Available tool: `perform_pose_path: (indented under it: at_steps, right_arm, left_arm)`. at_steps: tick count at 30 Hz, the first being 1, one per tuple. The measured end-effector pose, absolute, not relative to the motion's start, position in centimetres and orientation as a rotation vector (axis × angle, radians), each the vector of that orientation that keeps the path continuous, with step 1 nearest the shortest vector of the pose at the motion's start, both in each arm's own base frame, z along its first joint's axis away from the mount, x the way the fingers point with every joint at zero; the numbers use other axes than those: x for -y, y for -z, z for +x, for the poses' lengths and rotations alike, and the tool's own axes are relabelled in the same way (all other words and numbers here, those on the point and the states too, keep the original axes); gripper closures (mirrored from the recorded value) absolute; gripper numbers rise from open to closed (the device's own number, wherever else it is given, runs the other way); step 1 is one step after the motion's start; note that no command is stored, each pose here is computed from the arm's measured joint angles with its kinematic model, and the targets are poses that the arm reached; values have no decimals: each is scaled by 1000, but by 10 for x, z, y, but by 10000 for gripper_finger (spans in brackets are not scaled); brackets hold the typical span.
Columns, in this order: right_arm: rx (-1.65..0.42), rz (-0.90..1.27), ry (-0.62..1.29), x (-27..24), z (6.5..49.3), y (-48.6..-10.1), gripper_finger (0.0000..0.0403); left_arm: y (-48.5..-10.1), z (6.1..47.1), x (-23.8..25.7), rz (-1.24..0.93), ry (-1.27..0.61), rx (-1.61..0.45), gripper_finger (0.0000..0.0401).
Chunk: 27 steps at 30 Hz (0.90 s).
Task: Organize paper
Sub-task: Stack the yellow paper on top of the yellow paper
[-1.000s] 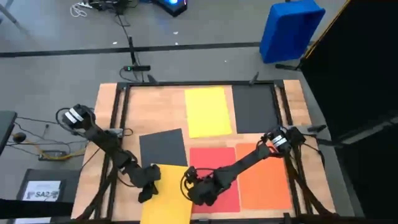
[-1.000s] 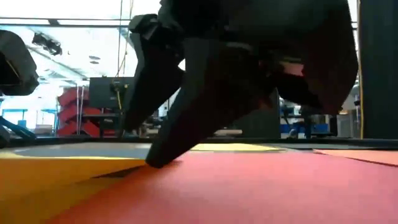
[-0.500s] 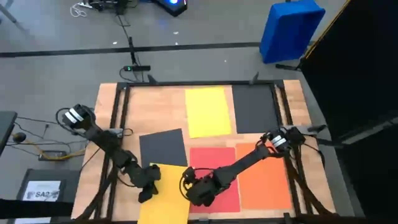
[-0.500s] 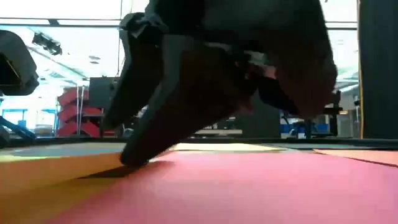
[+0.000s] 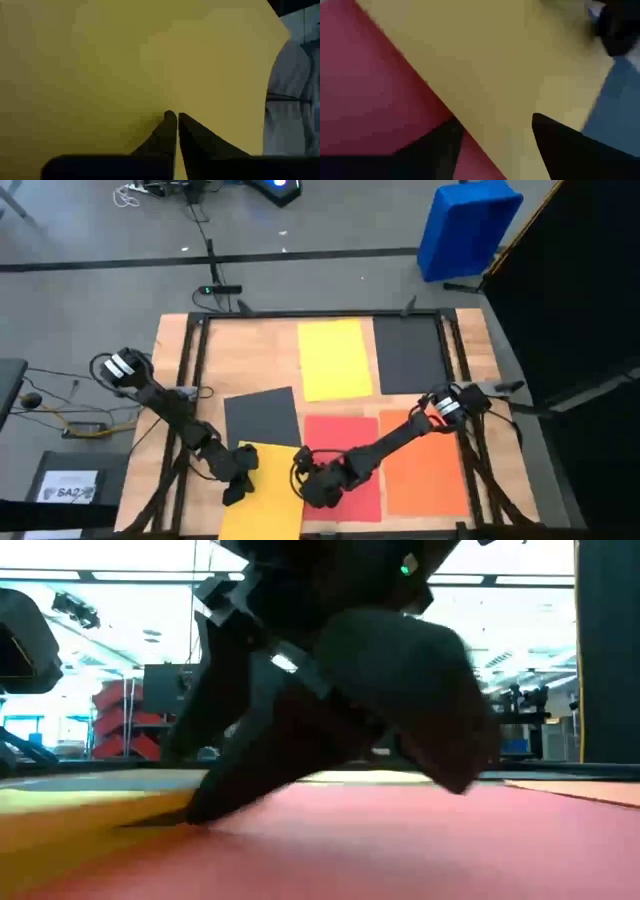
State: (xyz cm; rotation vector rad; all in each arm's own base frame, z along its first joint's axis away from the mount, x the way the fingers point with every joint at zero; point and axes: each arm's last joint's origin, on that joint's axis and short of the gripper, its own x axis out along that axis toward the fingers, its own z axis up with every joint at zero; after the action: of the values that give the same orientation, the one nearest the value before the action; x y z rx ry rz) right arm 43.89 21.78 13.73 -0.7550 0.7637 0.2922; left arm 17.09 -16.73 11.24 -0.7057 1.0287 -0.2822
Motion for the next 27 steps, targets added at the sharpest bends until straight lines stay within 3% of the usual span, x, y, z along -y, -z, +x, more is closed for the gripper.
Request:
perform_pose_path:
  at_steps: [13, 27]
  right_arm:
    - [-690, -770, -315, -219, 444, -142, 195]
    - [-673, -815, -326, -205, 452, -143, 293]
  left_arm:
    - [-112, 171, 167, -705, 281, -1027, 401]
    - [-112, 171, 167, -705, 282, -1027, 401]
